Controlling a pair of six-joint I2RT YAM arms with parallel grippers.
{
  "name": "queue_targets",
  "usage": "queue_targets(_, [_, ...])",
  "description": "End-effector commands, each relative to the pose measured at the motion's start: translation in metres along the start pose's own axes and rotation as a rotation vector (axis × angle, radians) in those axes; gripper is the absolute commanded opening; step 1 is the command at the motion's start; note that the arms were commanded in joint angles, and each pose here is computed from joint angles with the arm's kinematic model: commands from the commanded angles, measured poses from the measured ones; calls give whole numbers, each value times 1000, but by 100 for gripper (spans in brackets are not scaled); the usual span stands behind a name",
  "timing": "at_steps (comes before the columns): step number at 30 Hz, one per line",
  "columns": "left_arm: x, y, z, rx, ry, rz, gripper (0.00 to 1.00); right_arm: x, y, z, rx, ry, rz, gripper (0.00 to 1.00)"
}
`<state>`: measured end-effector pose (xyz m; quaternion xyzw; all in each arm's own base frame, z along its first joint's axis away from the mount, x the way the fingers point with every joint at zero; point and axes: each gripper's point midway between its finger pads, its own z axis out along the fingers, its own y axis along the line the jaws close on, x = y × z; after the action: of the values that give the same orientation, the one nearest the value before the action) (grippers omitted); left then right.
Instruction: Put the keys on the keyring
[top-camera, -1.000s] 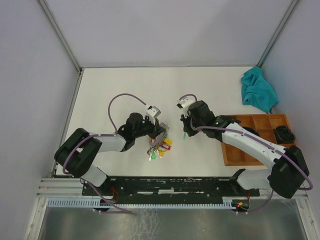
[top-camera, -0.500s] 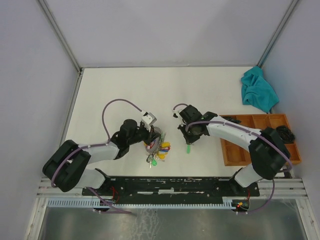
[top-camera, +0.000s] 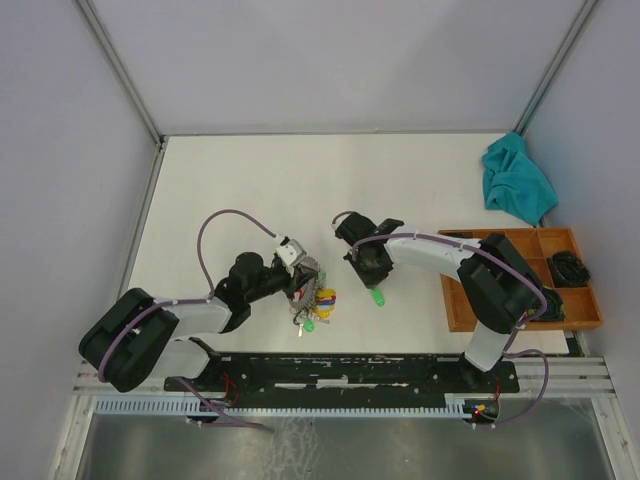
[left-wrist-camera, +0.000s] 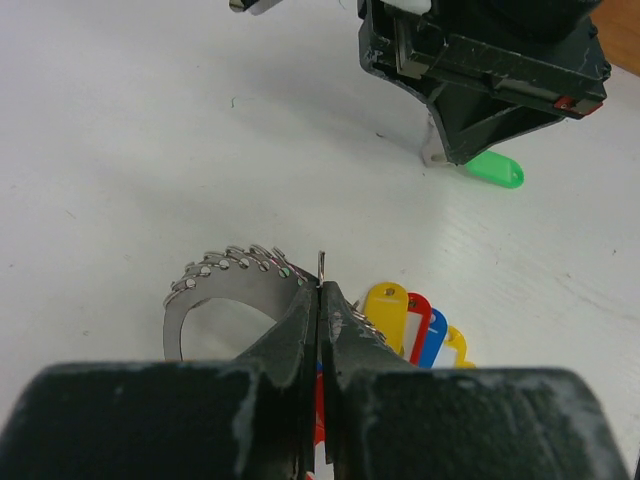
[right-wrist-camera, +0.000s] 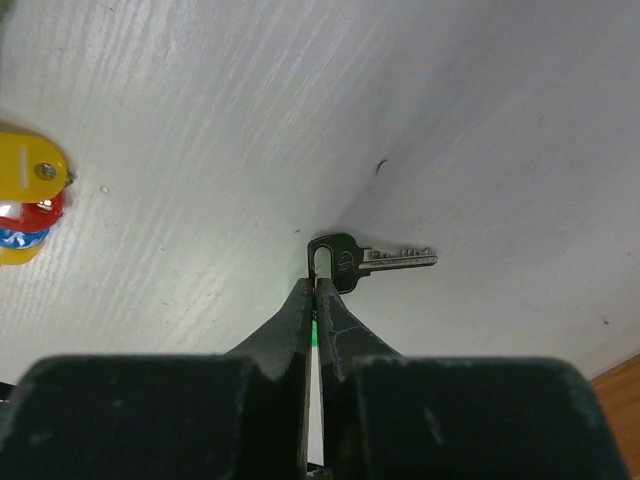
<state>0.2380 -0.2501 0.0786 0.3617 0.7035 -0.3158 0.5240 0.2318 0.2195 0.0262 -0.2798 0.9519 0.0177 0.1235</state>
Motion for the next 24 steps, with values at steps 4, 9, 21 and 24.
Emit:
queue_targets(4, [-31,-1,4,16,-122,86,3,-13,0,-17,21,-43,27,15])
queue_targets(9, [-30,-2,5,28,-110,76,3,-13,0,-23,18,-42,29,20])
queue_targets(21, [-28,-2,6,27,-98,68,3,-12,5,-10,8,0,56,24])
queue_targets(24, [-27,-2,7,31,-95,65,3,-11,5,-7,12,11,62,23])
